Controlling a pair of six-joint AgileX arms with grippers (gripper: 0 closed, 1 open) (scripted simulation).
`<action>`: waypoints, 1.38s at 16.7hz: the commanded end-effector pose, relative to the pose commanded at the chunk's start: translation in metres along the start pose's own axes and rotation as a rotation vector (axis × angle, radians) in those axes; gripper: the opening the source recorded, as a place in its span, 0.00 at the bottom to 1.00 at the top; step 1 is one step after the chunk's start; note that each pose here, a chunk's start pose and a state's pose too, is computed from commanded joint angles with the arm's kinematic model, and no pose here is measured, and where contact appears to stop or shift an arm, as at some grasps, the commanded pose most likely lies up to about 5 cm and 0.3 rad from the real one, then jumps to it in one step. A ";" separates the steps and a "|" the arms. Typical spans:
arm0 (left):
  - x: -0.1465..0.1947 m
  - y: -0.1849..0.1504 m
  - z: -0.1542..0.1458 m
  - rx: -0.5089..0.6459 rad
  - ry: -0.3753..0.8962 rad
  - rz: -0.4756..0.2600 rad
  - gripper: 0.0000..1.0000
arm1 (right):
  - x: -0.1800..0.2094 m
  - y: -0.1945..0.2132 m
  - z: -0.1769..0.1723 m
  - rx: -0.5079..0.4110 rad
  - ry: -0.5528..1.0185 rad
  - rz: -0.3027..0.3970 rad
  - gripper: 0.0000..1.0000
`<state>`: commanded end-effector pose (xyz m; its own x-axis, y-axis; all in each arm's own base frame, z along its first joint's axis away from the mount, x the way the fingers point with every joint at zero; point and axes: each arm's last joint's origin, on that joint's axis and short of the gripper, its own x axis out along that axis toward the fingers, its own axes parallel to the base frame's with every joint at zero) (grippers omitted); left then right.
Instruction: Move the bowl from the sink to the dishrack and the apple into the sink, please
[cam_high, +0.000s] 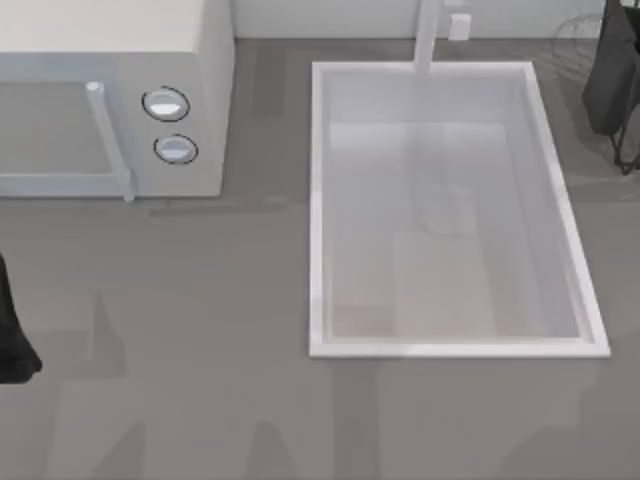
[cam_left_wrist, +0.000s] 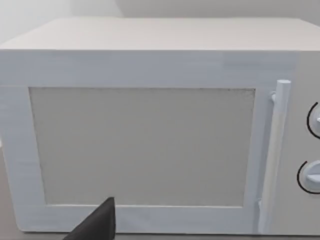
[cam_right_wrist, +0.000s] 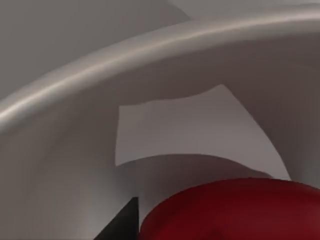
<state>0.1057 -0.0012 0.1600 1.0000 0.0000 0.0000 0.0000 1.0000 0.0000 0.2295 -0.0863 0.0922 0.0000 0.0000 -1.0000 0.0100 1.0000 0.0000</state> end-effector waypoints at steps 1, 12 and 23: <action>0.000 0.000 0.000 0.000 0.000 0.000 1.00 | 0.000 0.000 0.000 0.000 0.000 0.000 0.00; 0.000 0.000 0.000 0.000 0.000 0.000 1.00 | -0.069 -0.004 0.017 0.029 -0.092 -0.016 0.00; 0.000 0.000 0.000 0.000 0.000 0.000 1.00 | -0.129 -0.001 0.011 0.030 -0.093 -0.014 0.00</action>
<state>0.1057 -0.0012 0.1600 1.0000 0.0000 0.0000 0.0000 1.0000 0.0000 0.2405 -0.0871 0.2214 0.0923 -0.0162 -0.9956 0.0410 0.9991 -0.0125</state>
